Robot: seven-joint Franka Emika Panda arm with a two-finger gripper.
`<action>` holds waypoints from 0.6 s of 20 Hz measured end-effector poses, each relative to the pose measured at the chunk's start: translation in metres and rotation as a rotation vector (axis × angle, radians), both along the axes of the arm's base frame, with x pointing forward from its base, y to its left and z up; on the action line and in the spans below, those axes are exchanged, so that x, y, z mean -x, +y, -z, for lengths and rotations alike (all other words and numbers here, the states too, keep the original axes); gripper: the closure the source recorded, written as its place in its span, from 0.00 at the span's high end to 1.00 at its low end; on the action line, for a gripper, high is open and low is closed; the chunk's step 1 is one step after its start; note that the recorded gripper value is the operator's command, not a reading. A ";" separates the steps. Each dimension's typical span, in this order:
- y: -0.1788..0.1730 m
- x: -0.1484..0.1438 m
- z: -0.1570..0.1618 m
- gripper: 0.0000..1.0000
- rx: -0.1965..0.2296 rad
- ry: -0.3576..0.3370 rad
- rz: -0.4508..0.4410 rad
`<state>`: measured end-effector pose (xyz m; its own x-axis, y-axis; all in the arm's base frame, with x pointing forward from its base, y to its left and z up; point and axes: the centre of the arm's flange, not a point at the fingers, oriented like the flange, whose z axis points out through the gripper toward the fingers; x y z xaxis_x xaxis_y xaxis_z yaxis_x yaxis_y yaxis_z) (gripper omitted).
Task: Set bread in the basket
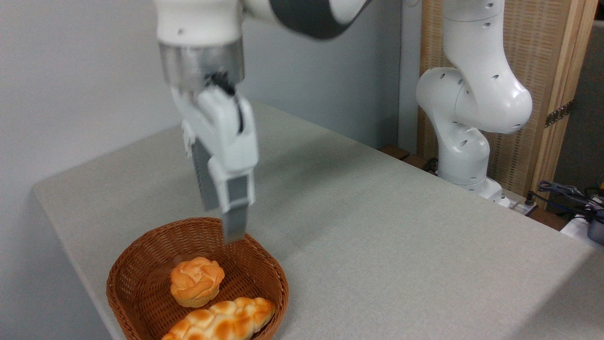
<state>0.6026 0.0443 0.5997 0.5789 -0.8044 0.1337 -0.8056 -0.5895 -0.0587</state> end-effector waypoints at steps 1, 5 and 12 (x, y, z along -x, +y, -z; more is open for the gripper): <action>-0.001 0.011 -0.011 1.00 0.008 0.017 -0.034; -0.004 0.036 -0.033 1.00 0.024 0.050 -0.123; -0.009 0.053 -0.023 1.00 0.036 0.087 -0.197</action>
<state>0.5494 0.0350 0.6231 0.7350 -0.6702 0.1029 -0.6758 -0.7365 0.0294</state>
